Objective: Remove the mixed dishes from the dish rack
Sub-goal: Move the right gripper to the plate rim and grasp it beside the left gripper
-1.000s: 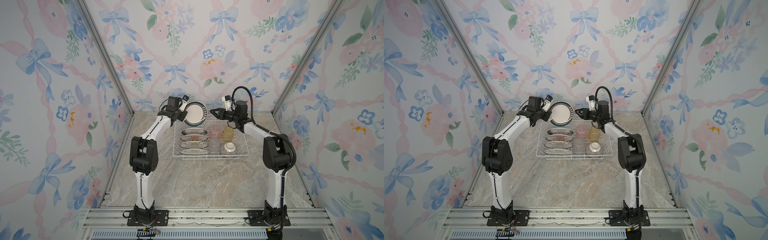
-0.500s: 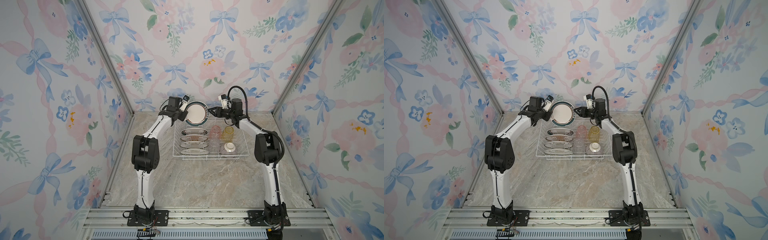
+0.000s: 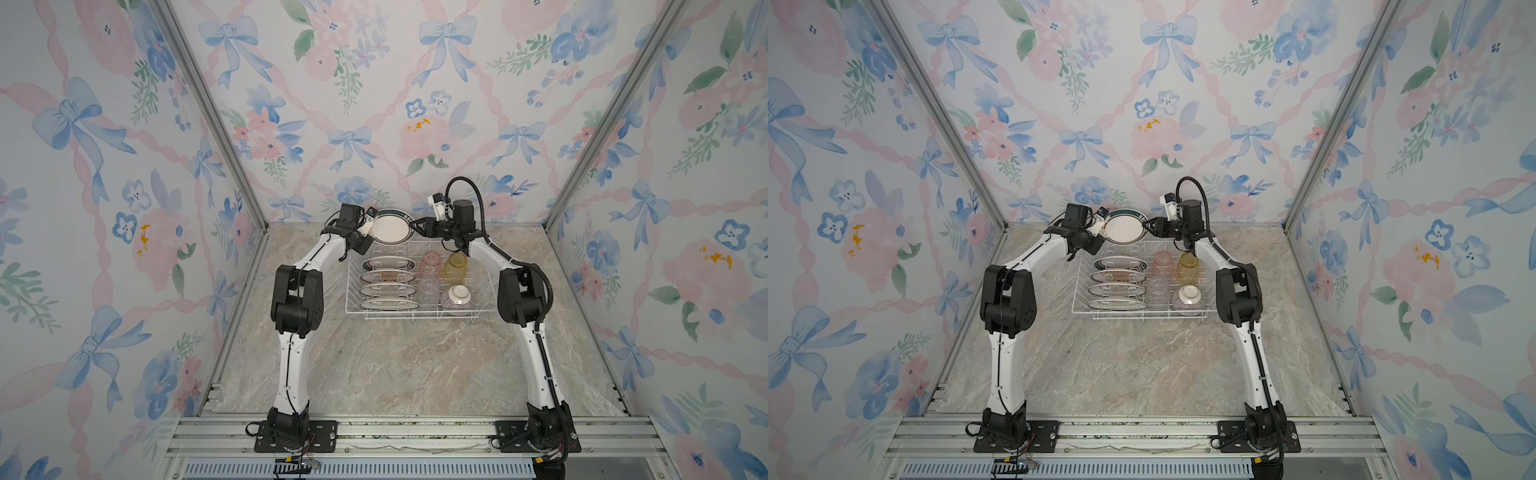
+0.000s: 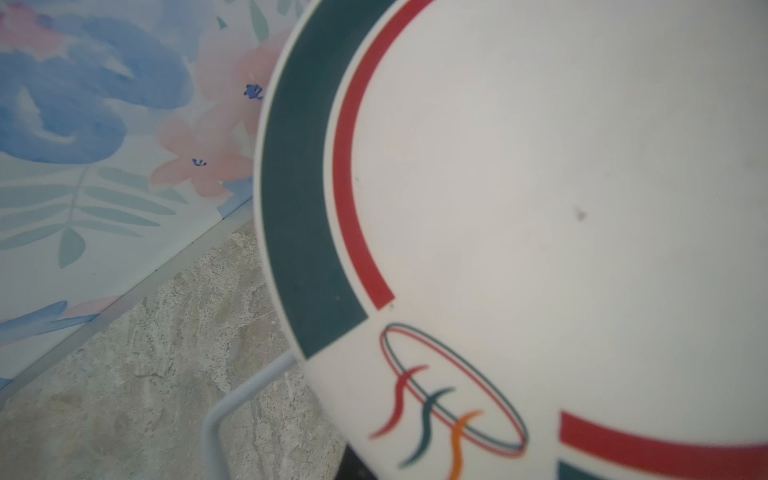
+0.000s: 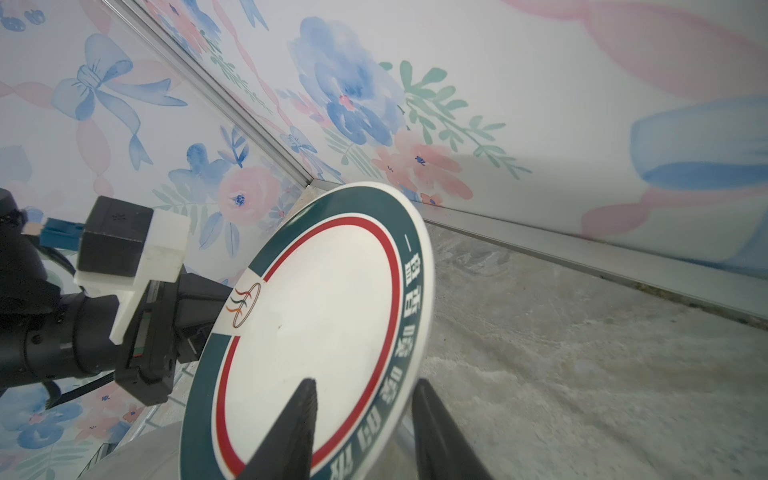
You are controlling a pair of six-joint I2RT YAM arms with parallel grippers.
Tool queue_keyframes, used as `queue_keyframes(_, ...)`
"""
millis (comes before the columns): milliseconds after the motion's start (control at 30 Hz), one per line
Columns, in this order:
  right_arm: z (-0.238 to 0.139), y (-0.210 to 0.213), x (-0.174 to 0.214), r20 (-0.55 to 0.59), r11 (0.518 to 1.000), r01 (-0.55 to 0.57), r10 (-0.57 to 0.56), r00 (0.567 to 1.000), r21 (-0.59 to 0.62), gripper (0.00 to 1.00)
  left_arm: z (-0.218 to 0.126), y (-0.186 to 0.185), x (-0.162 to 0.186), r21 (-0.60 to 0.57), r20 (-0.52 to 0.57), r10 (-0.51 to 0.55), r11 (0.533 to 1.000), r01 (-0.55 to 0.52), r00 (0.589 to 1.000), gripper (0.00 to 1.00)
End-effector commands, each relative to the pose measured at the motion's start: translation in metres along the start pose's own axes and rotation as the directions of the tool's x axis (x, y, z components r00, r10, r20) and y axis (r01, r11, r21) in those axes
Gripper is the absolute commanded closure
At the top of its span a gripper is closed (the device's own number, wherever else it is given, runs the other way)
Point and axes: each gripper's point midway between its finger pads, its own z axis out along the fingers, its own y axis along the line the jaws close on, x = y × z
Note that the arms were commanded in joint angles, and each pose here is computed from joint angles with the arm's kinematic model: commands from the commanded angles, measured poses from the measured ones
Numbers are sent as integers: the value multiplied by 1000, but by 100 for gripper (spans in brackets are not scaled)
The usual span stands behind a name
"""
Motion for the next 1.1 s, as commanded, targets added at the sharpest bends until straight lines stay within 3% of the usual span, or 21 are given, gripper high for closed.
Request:
queue_keyframes(0,14,20,11,-48,998,32,-34,998,-47,59,10,-2,3,27,-7,6,1000,-6,1000,100)
queue_keyframes(367,17,22,24,-117,999,49,-49,992,-2,74,13,-1,4,35,-6,0,999,1,1000,100)
queue_keyframes(533,14,27,18,-101,1000,27,-28,995,-3,100,11,0,4,32,-7,-1,999,1,1000,100)
queue_keyframes(833,3,39,2,-10,1000,11,-11,1000,-5,100,0,7,9,17,-11,-14,1000,14,1000,100)
queue_keyframes(1067,-22,68,-41,142,995,-38,51,989,-94,100,-49,21,-5,-46,63,-24,999,27,998,100)
